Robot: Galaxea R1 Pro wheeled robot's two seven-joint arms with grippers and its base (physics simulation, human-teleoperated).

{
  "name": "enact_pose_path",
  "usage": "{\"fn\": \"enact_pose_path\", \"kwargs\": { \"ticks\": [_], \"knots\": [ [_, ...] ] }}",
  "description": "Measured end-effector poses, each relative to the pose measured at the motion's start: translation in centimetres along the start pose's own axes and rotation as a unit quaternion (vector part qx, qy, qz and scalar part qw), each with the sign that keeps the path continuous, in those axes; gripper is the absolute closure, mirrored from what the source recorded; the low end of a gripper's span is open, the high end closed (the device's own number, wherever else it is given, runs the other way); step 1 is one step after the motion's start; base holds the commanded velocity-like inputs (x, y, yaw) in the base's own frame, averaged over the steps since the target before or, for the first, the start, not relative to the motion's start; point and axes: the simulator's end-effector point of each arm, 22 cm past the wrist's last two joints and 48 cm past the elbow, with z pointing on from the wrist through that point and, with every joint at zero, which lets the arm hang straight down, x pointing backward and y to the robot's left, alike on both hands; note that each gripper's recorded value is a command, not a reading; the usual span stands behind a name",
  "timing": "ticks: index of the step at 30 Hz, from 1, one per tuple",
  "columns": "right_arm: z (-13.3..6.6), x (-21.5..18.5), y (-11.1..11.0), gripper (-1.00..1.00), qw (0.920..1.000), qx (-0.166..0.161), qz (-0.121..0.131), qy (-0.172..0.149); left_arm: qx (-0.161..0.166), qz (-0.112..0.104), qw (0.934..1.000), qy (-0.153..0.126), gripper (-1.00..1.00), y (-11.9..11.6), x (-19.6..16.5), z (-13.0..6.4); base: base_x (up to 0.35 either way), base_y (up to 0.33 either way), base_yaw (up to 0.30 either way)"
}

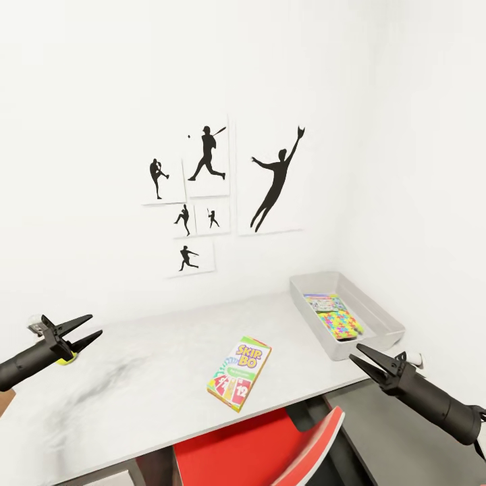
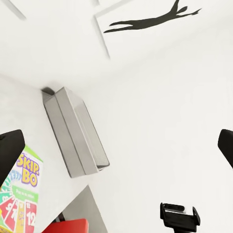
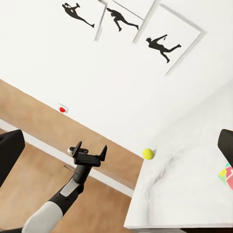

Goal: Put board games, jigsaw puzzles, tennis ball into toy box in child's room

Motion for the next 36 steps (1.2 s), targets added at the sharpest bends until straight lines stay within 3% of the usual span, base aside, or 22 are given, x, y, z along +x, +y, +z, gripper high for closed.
{"fn": "enact_pose_path", "kwargs": {
  "ticks": [11, 20, 27, 31, 36],
  "knots": [
    [0.0, 0.0, 0.1, -1.00, 1.0000, 0.000, -0.002, 0.000, 0.001, 0.002, 1.0000, 0.000, -1.00, -0.2, 0.0, 0.0, 0.000, 0.000, 0.202],
    [0.0, 0.0, 0.1, -1.00, 1.0000, 0.000, -0.002, 0.000, 0.002, 0.002, 1.0000, 0.000, -1.00, -0.2, 0.0, 0.0, 0.000, 0.008, 0.014],
    [0.0, 0.0, 0.0, -1.00, 1.0000, 0.002, -0.002, 0.000, 0.002, 0.003, 1.0000, 0.000, -1.00, -0.2, -0.1, 0.0, -0.060, 0.197, 0.001],
    [0.0, 0.0, -0.7, -1.00, 0.9998, 0.019, -0.003, 0.000, 0.002, 0.003, 1.0000, 0.000, -1.00, -0.2, -0.1, 0.0, -0.079, 0.256, 0.000],
    [0.0, 0.2, -3.0, -1.00, 0.9974, 0.072, -0.003, 0.003, 0.002, 0.004, 1.0000, 0.000, -1.00, -0.2, 0.0, 0.0, -0.021, 0.180, 0.000]
  ]
}}
